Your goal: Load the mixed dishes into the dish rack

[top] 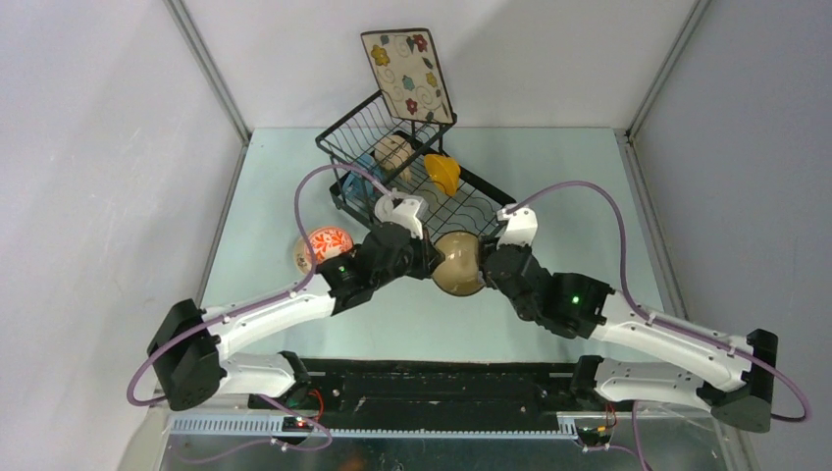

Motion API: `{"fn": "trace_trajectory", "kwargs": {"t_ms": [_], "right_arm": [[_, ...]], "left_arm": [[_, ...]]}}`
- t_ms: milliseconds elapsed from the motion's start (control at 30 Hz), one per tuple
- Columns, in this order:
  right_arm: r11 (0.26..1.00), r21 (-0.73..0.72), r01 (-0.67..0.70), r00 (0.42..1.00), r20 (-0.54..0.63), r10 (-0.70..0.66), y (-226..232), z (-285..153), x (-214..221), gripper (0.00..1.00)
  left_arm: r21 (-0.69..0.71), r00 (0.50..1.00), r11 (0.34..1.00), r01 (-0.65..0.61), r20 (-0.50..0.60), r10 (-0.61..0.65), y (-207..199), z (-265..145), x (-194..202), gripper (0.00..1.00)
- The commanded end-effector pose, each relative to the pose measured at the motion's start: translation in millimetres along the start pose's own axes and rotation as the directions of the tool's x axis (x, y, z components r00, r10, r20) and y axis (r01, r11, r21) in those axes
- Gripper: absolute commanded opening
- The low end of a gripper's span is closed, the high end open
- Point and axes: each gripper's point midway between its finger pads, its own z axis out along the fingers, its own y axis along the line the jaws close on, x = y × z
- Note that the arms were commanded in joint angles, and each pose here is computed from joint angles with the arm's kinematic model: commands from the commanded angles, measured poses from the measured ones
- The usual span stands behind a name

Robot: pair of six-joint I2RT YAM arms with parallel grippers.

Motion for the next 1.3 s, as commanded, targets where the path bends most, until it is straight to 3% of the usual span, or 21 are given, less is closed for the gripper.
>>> {"fn": "trace_trajectory", "kwargs": {"t_ms": [0,67,133,333,467,733,900,1033,1100,1167,1200,1267], "right_arm": [[0.972,-0.195,-0.128,0.986,0.083,0.147,24.0,-24.7,-56.3,0.79],[0.953,-0.257,-0.161,0.982,0.053,0.180,22.9,-28.1,-55.9,0.97],[0.921,-0.329,-0.208,0.973,0.022,0.228,22.5,-32.4,-55.5,0.99],[0.766,-0.570,-0.296,0.941,-0.035,0.338,31.5,-50.1,-56.7,1.00],[0.681,-0.657,-0.322,0.931,-0.088,0.354,41.0,-57.3,-55.1,0.99],[0.605,-0.702,-0.375,0.919,-0.196,0.342,59.7,-54.1,-45.3,1.00],[0.585,-0.707,-0.396,0.911,-0.223,0.347,64.1,-51.6,-41.1,0.99],[0.584,-0.706,-0.402,0.908,-0.226,0.352,64.4,-49.9,-40.9,0.89],[0.587,-0.702,-0.404,0.907,-0.224,0.356,64.4,-47.6,-41.6,0.75],[0.599,-0.683,-0.417,0.902,-0.229,0.366,62.2,-41.6,-41.3,0.53],[0.609,-0.669,-0.425,0.899,-0.234,0.370,60.4,-37.3,-41.0,0.34],[0.641,-0.631,-0.438,0.895,-0.239,0.376,55.4,-27.1,-39.0,0.20]], "left_arm": [[0.195,0.996,0.978,0.070,0.048,-0.081,-23.1,-14.3,-24.2,0.00],[0.242,0.991,0.964,0.106,0.054,-0.122,-22.7,-19.8,-30.6,0.00],[0.286,0.987,0.949,0.136,0.048,-0.156,-25.1,-24.5,-34.6,0.00],[0.415,0.965,0.880,0.230,0.017,-0.260,-32.1,-34.2,-45.3,0.00],[0.475,0.956,0.843,0.252,0.012,-0.293,-37.6,-42.2,-54.5,0.00],[0.583,0.933,0.763,0.279,0.026,-0.360,-52.6,-57.0,-70.1,0.00],[0.603,0.926,0.745,0.285,0.028,-0.377,-54.8,-60.1,-71.3,0.00],[0.594,0.929,0.759,0.266,0.053,-0.367,-52.1,-60.6,-72.9,0.00],[0.583,0.931,0.770,0.258,0.062,-0.359,-50.1,-60.4,-72.9,0.00],[0.556,0.931,0.792,0.252,0.084,-0.355,-45.1,-59.0,-74.1,0.00],[0.548,0.932,0.799,0.248,0.092,-0.352,-43.4,-58.9,-74.8,0.00],[0.524,0.934,0.820,0.231,0.118,-0.338,-39.2,-59.3,-77.3,0.00]]}}
